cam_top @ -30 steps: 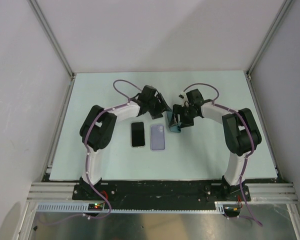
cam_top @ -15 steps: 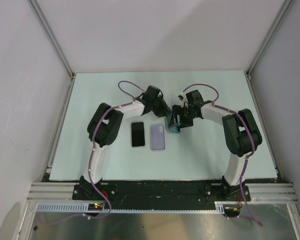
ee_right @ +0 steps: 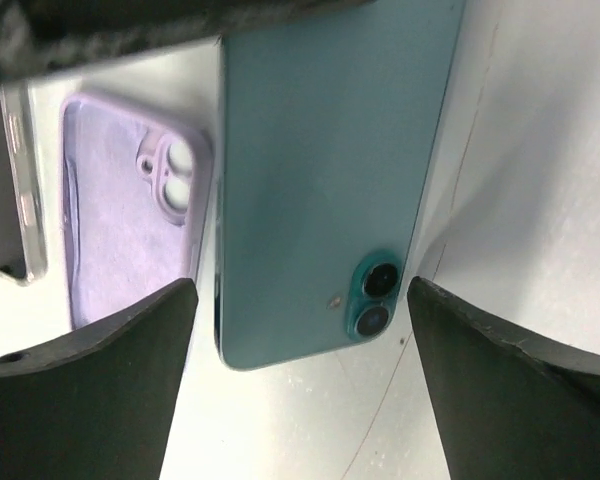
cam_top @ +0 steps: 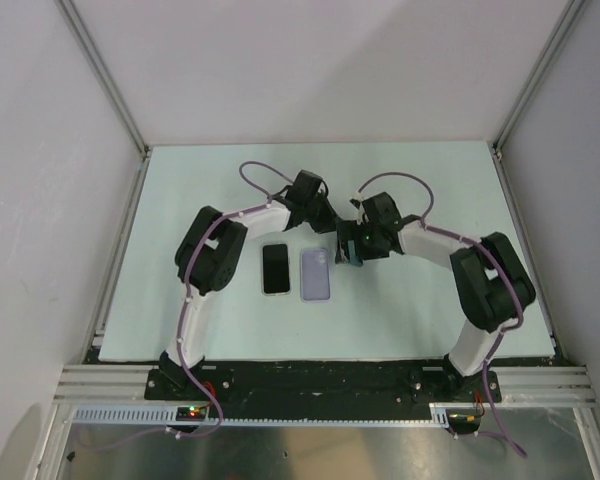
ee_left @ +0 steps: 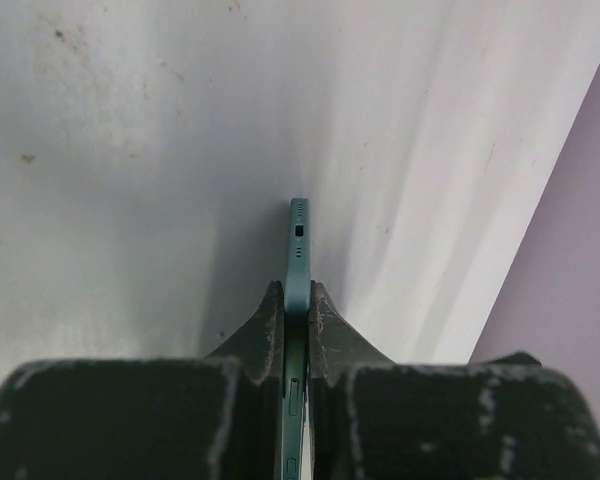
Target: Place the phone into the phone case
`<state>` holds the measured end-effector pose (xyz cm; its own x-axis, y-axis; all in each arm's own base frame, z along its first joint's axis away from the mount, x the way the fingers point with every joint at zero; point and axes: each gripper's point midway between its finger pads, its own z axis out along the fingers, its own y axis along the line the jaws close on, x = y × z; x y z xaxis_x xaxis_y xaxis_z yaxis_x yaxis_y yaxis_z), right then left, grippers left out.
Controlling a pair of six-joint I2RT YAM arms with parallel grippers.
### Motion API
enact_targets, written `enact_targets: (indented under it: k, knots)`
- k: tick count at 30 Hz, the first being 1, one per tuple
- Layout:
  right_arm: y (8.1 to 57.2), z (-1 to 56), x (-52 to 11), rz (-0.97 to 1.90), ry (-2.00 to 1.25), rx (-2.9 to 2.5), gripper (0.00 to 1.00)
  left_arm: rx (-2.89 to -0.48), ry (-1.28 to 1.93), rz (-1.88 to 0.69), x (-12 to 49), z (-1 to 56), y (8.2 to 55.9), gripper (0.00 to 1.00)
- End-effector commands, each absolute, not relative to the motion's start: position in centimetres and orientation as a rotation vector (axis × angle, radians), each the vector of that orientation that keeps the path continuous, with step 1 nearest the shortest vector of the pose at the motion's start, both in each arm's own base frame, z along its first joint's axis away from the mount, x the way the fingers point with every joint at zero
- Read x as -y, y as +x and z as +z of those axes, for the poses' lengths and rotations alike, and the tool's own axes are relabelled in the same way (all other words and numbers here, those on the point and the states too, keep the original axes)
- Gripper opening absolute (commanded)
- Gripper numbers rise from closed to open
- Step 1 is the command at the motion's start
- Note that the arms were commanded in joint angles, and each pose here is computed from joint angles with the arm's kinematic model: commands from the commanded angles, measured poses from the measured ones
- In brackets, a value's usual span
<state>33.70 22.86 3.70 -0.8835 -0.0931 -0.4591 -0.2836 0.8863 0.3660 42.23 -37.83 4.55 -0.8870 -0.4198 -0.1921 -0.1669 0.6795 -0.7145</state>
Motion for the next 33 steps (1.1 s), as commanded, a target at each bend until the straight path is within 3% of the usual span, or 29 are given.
enact_targets:
  k: [1,8,16,24,30,31,33]
  knots:
    - [35.0,8.5,-23.1,0.453,-0.348,-2.328,0.93,-2.474,-0.466,-1.124,37.8,11.2,42.4,0.0]
    - [33.1,12.3,-24.9,0.232,-0.487,-1.966,0.92,-2.456,-0.499,-1.174,35.1,15.5,40.8,0.0]
    - [32.4,14.8,-25.9,-0.009,-0.542,-1.763,0.79,-2.478,-0.551,-1.246,32.9,17.0,37.5,0.0]
    - [32.2,16.8,-27.1,-0.124,-0.576,-1.632,0.51,-2.514,-0.565,-1.257,31.4,16.3,35.1,0.0]
    - [31.5,17.2,-28.1,-0.172,-0.617,-1.582,0.09,-2.5,-0.538,-1.286,30.9,17.3,34.5,0.0]
    - [31.5,17.4,-28.1,-0.179,-0.613,-1.575,0.05,-2.495,-0.526,-1.292,30.9,17.5,34.4,0.01]
    - [31.3,18.1,-28.2,-0.184,-0.604,-1.557,0.01,-2.485,-0.503,-1.303,30.9,18.1,34.1,0.16]
